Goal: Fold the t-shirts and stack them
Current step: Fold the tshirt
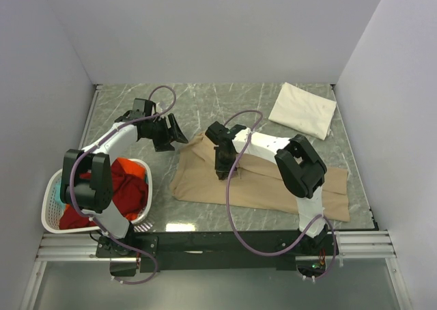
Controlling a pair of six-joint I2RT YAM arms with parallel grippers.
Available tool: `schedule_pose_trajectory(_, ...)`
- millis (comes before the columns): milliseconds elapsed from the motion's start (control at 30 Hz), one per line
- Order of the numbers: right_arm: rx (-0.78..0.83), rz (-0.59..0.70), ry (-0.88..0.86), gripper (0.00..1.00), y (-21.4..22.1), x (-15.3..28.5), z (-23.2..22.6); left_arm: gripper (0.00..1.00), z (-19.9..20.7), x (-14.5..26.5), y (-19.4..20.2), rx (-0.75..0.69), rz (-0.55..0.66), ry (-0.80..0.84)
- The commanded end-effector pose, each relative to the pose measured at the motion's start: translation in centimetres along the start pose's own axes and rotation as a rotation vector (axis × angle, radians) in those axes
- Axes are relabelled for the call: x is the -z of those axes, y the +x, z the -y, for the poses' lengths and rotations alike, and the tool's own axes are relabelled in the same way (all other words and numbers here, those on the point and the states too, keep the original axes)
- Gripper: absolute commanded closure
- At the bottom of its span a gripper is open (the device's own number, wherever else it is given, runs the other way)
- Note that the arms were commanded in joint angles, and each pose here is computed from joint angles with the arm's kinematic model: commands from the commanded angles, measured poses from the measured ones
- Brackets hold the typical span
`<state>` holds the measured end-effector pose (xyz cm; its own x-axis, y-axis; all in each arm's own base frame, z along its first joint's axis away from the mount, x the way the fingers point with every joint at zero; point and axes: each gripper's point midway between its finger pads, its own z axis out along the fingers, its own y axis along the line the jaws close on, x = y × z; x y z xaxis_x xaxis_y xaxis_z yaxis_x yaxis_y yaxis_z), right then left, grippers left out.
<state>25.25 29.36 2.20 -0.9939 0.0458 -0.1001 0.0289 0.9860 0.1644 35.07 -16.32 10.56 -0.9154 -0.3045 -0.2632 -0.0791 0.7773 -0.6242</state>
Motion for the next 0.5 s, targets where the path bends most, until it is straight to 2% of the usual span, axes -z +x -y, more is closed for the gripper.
schedule_pose_trajectory(0,0.002,0.027,-0.009,0.84,-0.2,1.2,-0.3,0.25,-0.2,0.2,-0.8,-0.037,0.047,-0.013)
schedule_pose_trajectory(33,0.001,0.030,-0.016,0.89,-0.3,1.5,-0.4,0.26,-0.4,0.1,-0.8,-0.044,0.047,-0.020)
schedule_pose_trajectory(200,-0.008,0.023,-0.051,0.99,-0.2,1.9,-0.3,0.26,-0.7,-0.2,-0.5,-0.053,0.043,-0.025)
schedule_pose_trajectory(367,-0.001,0.025,-0.065,1.00,-0.2,2.4,-0.4,0.26,-0.8,-0.3,-0.3,-0.052,0.042,-0.027)
schedule_pose_trajectory(467,0.009,0.022,-0.082,0.95,0.0,2.3,-0.7,0.26,-0.9,-0.5,-0.1,-0.046,0.038,-0.026)
